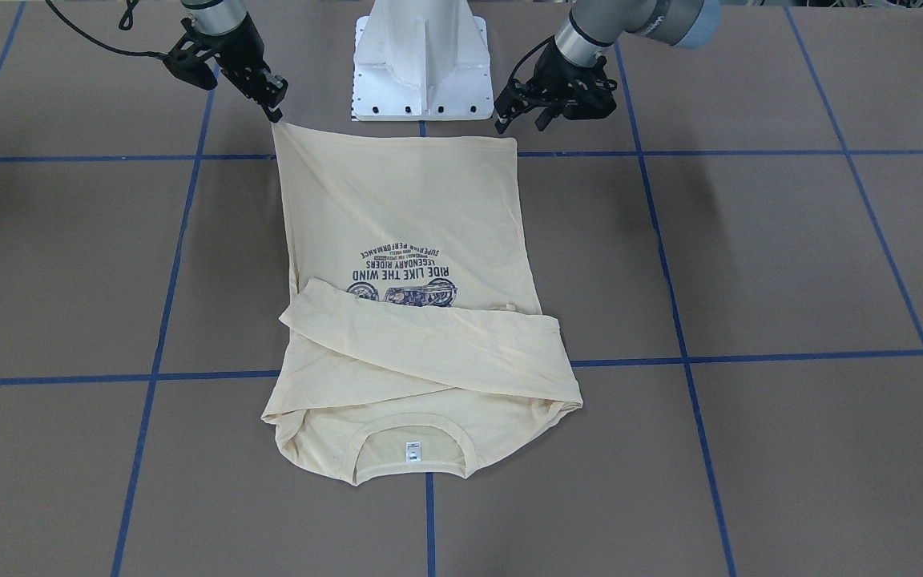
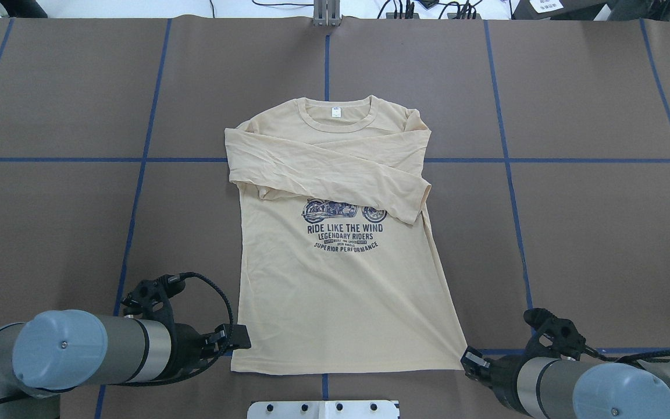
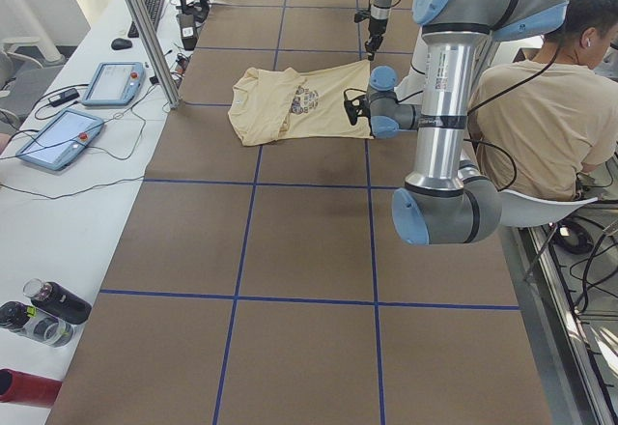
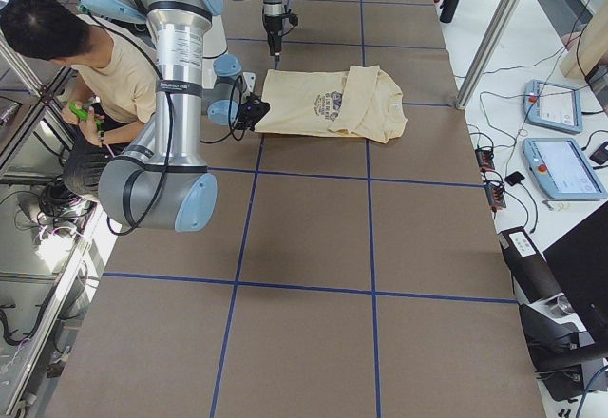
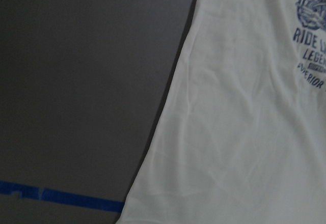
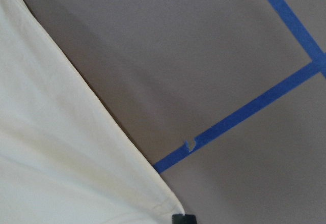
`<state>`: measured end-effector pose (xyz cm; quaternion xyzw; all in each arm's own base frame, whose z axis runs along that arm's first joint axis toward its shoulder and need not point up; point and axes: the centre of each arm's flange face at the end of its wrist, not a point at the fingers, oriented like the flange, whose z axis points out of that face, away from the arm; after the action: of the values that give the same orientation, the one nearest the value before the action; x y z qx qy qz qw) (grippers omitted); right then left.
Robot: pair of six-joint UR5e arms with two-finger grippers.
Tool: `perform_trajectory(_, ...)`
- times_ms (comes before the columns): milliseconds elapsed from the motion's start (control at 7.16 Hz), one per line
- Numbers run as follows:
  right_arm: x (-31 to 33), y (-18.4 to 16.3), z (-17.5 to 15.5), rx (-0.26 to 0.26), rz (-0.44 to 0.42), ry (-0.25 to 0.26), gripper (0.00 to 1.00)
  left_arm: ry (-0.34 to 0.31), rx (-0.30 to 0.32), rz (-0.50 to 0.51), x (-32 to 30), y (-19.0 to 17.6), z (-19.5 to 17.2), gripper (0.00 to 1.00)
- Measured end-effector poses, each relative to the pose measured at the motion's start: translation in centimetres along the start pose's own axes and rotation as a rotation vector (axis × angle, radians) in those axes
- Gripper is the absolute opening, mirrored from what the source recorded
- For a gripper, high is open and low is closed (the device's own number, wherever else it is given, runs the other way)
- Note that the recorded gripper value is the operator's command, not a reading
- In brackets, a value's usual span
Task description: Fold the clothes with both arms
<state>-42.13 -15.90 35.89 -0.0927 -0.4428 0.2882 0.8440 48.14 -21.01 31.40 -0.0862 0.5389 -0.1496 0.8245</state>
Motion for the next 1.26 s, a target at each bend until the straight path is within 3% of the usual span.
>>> perform_trajectory(140,0.0,0.0,0.1,0.000,0.000,0.000,0.00,-0.015,-0.007,-0.001,-0.4,0.5,0.8,0.68)
perform_trajectory(1257,0.1,-0.1,0.4,0.008,0.000,0.003,0.00,-0.071,-0.027,0.004,-1.4,1.8,4.2,0.60)
